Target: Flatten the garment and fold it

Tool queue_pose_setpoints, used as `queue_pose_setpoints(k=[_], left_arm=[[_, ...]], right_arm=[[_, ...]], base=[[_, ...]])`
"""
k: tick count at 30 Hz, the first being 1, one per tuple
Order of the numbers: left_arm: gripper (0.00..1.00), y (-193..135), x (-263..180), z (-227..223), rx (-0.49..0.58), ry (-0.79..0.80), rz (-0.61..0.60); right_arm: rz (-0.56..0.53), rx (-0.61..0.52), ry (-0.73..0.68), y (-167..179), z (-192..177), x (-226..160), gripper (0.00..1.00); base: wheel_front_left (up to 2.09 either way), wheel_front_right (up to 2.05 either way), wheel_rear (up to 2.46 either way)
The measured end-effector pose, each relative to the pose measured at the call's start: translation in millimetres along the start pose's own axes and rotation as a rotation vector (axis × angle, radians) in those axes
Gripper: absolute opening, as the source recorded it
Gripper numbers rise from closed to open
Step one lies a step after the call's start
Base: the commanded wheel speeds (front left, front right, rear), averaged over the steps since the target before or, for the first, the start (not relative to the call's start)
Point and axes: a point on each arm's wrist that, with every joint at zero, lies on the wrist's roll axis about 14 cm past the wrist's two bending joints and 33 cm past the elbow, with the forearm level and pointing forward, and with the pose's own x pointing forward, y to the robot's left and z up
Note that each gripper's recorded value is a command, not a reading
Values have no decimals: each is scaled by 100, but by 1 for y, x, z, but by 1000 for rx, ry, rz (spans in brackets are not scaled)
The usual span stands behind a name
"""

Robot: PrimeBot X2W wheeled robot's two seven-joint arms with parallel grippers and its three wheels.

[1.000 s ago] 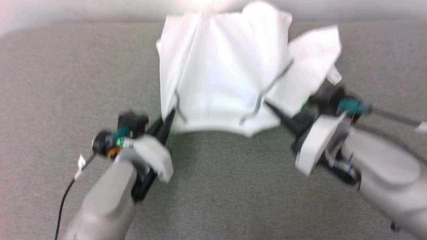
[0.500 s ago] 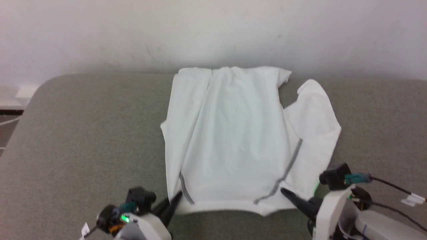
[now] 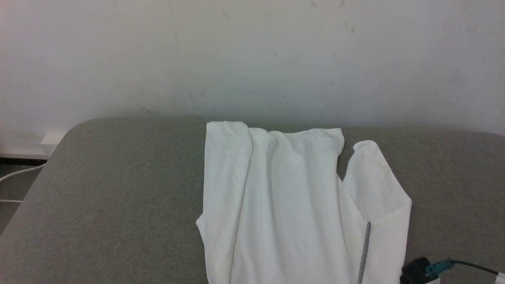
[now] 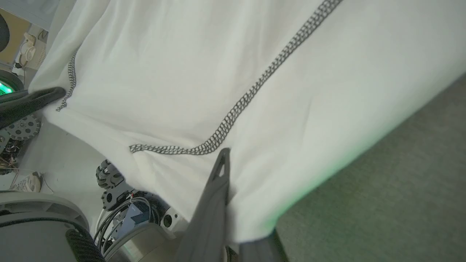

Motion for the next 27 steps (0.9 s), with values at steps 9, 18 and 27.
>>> queue_pose_setpoints(k=[9, 18, 27], left_arm=[[0, -11, -9, -30, -68, 105, -15], [89, -9, -6, -41, -97, 152, 0], [100, 27, 5, 46, -81, -162, 97]], right_arm=[[-8, 86, 169, 0, -51, -12, 0], [-31, 84, 177, -1, -56, -9, 77], [-115, -2, -89, -27, 45, -31, 100]], base=[[0, 0, 0], [0, 0, 0], [0, 0, 0]])
